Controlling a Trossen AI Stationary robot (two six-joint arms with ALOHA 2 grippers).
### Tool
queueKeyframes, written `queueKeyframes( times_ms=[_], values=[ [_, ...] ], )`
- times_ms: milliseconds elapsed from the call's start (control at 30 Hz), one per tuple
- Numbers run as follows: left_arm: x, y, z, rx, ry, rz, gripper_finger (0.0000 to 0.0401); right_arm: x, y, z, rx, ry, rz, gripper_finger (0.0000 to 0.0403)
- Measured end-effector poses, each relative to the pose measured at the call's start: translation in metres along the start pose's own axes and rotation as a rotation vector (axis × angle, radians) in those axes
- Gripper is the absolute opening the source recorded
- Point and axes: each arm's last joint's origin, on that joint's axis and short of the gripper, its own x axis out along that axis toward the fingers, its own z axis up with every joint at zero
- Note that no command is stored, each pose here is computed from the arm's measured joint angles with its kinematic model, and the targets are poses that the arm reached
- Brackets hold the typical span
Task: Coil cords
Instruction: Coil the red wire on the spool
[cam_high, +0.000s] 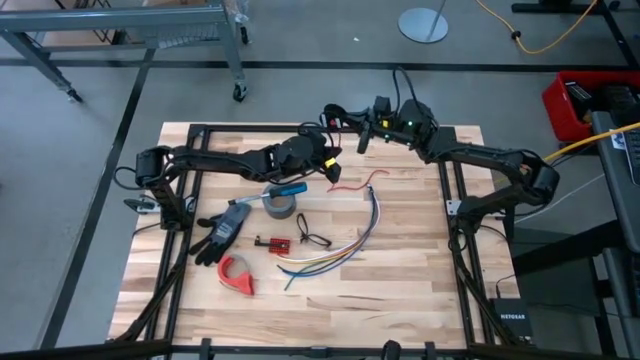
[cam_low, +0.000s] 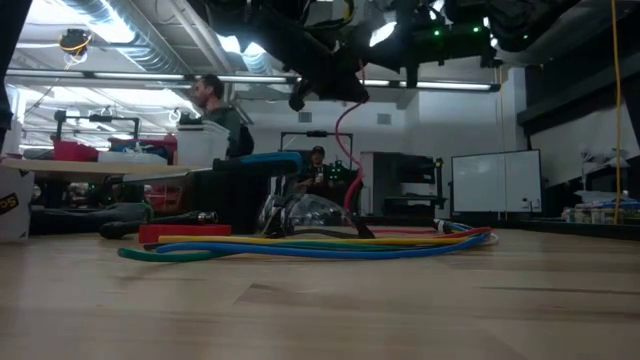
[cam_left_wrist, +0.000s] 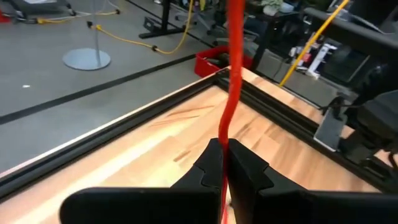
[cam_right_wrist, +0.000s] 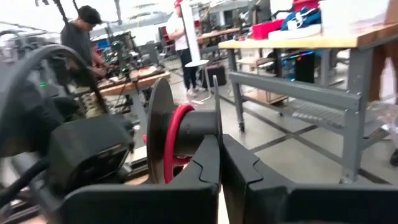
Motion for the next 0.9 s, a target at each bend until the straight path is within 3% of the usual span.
queueKeyframes(
  times_ms=[433,900],
  values=[
    [0.003,0.009,0.002,0.067,-0.012,0.071,0.0,-0.027,0.007,0.01,0.025,0.146,0.18,0.0001],
    [0.003,0.009,0.001,0.124,-0.009,0.079,0.0001,-0.052,0.015,0.008,-0.01,0.311,0.17,0.0001]
  ],
)
